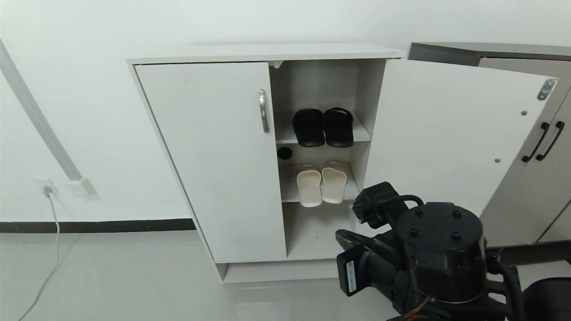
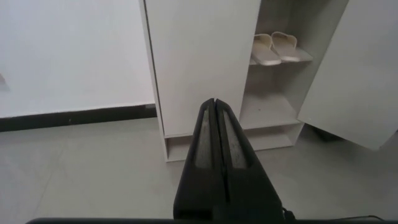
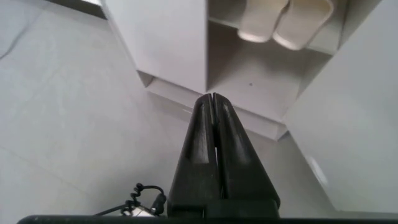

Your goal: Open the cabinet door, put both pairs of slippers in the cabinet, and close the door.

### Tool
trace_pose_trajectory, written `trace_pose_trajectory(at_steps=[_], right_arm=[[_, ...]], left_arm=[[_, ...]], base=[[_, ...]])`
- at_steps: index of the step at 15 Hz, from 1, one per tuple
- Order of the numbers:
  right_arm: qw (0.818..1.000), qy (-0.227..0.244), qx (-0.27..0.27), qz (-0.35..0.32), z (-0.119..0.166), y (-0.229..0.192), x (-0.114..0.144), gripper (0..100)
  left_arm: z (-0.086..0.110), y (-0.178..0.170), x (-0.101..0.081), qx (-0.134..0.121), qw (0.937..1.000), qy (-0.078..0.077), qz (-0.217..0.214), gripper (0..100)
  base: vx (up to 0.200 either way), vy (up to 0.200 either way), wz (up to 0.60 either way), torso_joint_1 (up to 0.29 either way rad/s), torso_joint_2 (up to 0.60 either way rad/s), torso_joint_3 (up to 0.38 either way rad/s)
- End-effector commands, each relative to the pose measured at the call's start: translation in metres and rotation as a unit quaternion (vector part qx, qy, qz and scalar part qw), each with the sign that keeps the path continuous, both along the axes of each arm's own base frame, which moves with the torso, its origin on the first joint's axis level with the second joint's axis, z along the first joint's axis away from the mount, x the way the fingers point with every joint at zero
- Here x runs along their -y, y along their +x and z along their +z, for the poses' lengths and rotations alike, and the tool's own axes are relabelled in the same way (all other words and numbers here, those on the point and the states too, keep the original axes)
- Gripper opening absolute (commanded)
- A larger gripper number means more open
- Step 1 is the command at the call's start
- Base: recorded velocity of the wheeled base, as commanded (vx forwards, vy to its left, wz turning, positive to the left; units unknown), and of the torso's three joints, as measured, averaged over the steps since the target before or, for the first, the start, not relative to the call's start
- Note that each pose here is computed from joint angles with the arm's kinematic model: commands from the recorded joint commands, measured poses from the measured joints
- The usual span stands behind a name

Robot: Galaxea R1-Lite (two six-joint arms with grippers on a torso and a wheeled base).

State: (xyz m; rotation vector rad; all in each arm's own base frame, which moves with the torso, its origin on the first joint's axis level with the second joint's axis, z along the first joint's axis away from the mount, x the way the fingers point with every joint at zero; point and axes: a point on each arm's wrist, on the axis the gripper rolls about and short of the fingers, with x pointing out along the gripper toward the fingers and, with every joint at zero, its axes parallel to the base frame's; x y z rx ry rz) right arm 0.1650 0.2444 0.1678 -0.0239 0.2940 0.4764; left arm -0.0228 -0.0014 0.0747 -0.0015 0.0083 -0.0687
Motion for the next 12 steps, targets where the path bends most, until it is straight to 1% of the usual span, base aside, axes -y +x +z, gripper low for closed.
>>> trace_pose_trajectory(at_steps=[1,8,10,12], right_arm=[[1.0,-0.003,-0.002,-0.001,-0.0019,0.0004,0.0,0],[1.0,-0.003,-0.001,0.0,-0.0044,0.0005,-0.001,0],[1.0,-0.006,-0.008,0.012,-0.0079,-0.001,0.0005,0],[1.0,-0.002,-0.005,0.013,-0.0073,-0.0008,0.001,0]], left_arm=[[0.0,0.0001,0.0,0.0,1.0,0.0,0.0,0],[0.0,0.0001,0.0,-0.001,1.0,-0.001,0.001,0],[0.0,0.0001,0.0,0.0,1.0,0.001,0.0,0],[0.0,0.0001,0.0,0.0,1.0,0.001,0.001,0]], base=[[0.0,0.0,0.0,0.0,0.0,0.0],[0.0,0.0,0.0,0.0,0.0,0.0],[0.0,0.0,0.0,0.0,0.0,0.0],[0.0,0.0,0.0,0.005,-0.2,-0.205]])
